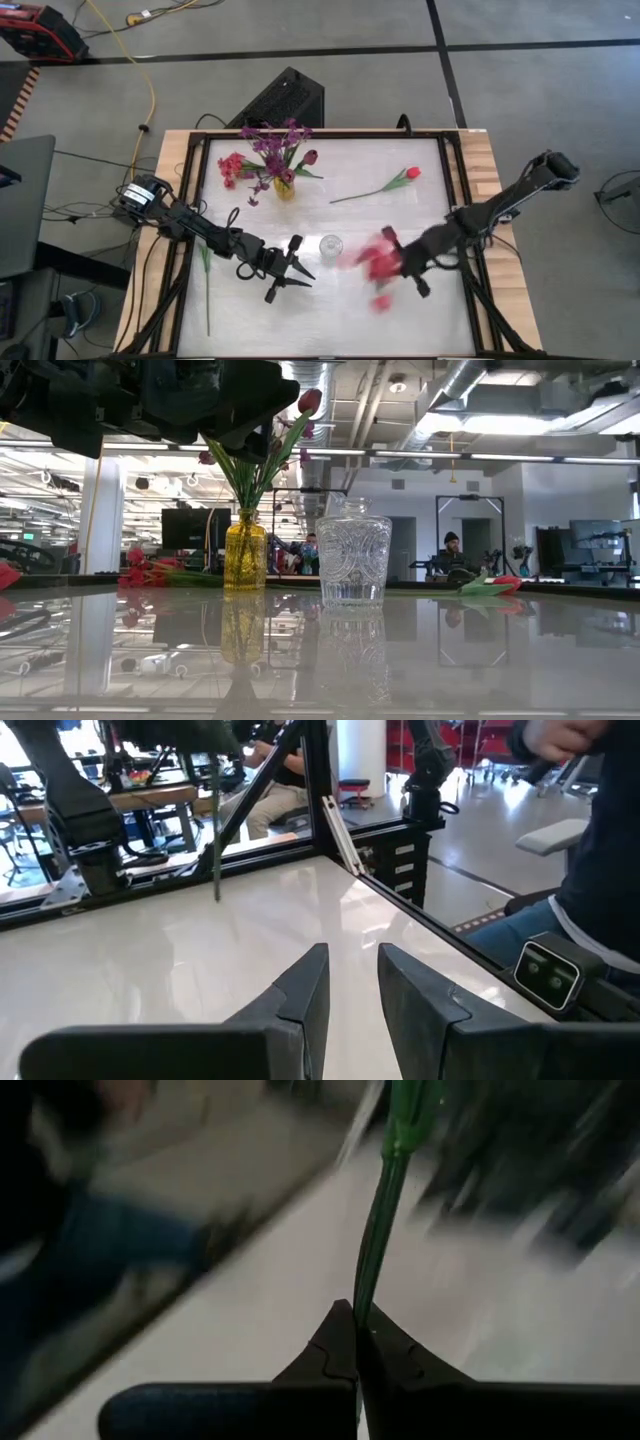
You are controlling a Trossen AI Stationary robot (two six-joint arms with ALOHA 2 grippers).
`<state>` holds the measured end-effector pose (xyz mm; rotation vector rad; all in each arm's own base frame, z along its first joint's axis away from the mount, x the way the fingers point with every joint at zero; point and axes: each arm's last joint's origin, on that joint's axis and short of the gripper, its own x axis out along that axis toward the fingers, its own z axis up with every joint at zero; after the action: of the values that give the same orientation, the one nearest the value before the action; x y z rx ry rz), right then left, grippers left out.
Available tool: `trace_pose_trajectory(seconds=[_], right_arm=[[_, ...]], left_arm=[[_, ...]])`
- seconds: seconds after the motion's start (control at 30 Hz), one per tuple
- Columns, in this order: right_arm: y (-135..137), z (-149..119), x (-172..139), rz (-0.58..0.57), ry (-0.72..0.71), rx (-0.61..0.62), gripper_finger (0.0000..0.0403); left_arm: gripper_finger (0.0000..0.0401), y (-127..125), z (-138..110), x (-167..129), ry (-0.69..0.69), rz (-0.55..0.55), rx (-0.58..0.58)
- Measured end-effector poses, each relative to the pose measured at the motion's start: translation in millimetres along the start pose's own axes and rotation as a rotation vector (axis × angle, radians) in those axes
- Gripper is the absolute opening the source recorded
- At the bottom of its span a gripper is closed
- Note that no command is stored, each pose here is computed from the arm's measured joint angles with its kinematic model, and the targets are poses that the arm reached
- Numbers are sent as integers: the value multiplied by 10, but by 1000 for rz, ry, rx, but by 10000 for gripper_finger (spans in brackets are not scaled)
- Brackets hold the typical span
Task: Sort flowers into vase by color
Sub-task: Put the bottom pink flowers into the transparent vase
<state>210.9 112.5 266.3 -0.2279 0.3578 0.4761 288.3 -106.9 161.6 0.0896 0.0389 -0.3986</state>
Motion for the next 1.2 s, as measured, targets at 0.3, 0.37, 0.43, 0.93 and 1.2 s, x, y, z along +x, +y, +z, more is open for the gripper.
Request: trace_pose_trajectory(seconds=[0.3, 0.37, 0.43, 0.93, 1.2], right_arm=[[-434, -269, 131, -240, -334, 19, 21], [-501, -319, 212, -262, -331, 26, 21], [-545, -332, 267, -277, -347, 26, 21], [-733, -409, 574, -305, -265, 38, 21], [-730, -555, 712, -292, -198, 53, 60]], left_arm=[[79, 3, -1, 0, 1, 4, 23], [79, 7, -1, 0, 1, 7, 38], [79, 7, -1, 0, 1, 7, 45], [79, 4, -37, -1, 38, 3, 35], [79, 4, -42, -1, 44, 2, 26]])
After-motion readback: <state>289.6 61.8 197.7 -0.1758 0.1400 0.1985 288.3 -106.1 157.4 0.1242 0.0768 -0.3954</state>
